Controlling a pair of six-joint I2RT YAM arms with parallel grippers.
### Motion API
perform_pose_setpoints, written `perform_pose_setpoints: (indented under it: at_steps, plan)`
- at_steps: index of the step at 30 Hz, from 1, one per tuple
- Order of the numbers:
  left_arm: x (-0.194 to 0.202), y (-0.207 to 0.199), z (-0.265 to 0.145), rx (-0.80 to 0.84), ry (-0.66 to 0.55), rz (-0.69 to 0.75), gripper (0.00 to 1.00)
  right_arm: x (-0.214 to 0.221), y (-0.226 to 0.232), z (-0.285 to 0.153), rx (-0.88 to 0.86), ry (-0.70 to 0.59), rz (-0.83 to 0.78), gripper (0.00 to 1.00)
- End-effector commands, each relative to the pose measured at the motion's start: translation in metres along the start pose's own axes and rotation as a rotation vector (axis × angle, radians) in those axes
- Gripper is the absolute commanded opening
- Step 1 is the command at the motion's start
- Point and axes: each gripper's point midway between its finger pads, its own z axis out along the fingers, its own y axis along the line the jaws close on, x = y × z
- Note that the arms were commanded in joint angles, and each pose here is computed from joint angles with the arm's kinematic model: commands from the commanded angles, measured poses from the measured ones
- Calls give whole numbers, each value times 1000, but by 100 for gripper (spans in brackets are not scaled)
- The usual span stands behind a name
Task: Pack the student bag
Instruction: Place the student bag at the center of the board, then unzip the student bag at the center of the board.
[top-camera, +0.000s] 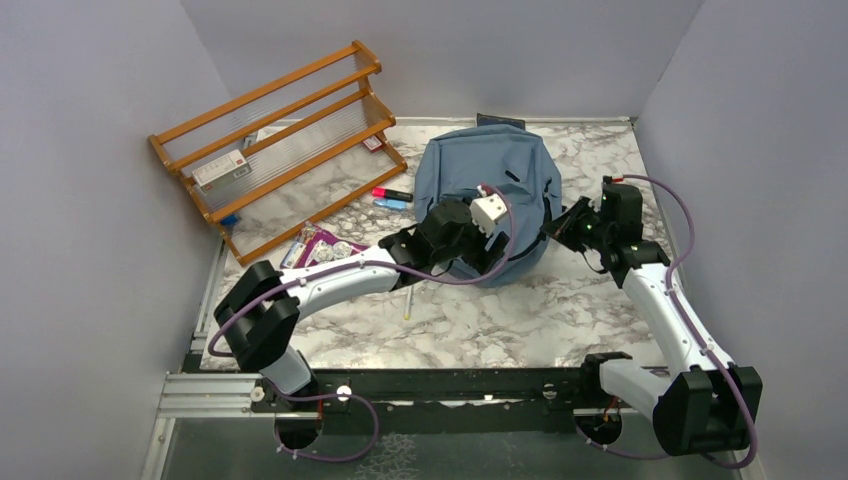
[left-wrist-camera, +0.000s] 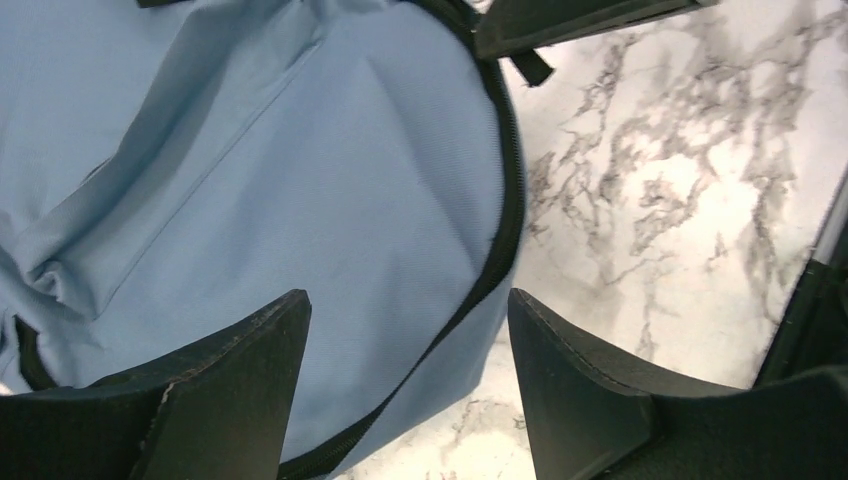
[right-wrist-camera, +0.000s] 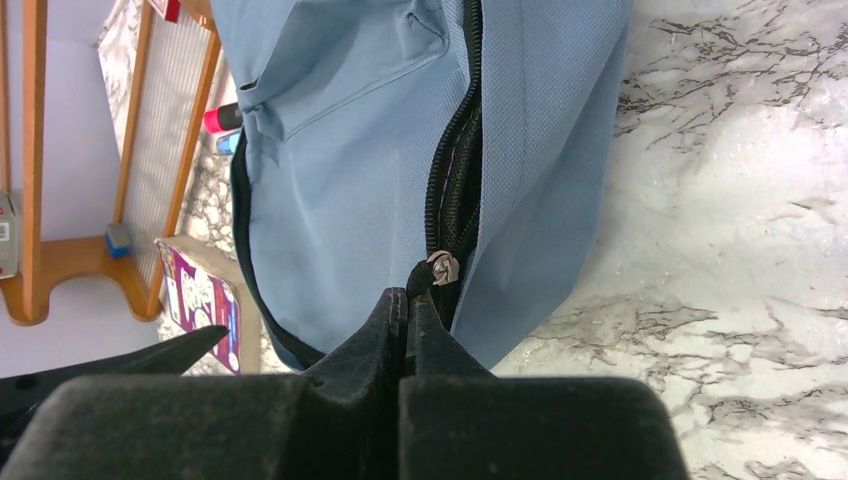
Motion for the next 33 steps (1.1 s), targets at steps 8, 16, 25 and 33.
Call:
perform_pose_setpoints:
  at_steps: [8,16,25,33]
  plan:
    - [43,-19,-1,146,68,134,85,5,-1,-2,0,22,-12,1]
    - [61,-15,16,123,128,120,69,8,-3,-3,4,29,-13,1]
    - [70,-20,22,144,153,94,18,33,-8,-11,-18,101,-12,1]
    - [65,-30,24,168,131,86,0,77,6,-23,-189,244,43,1]
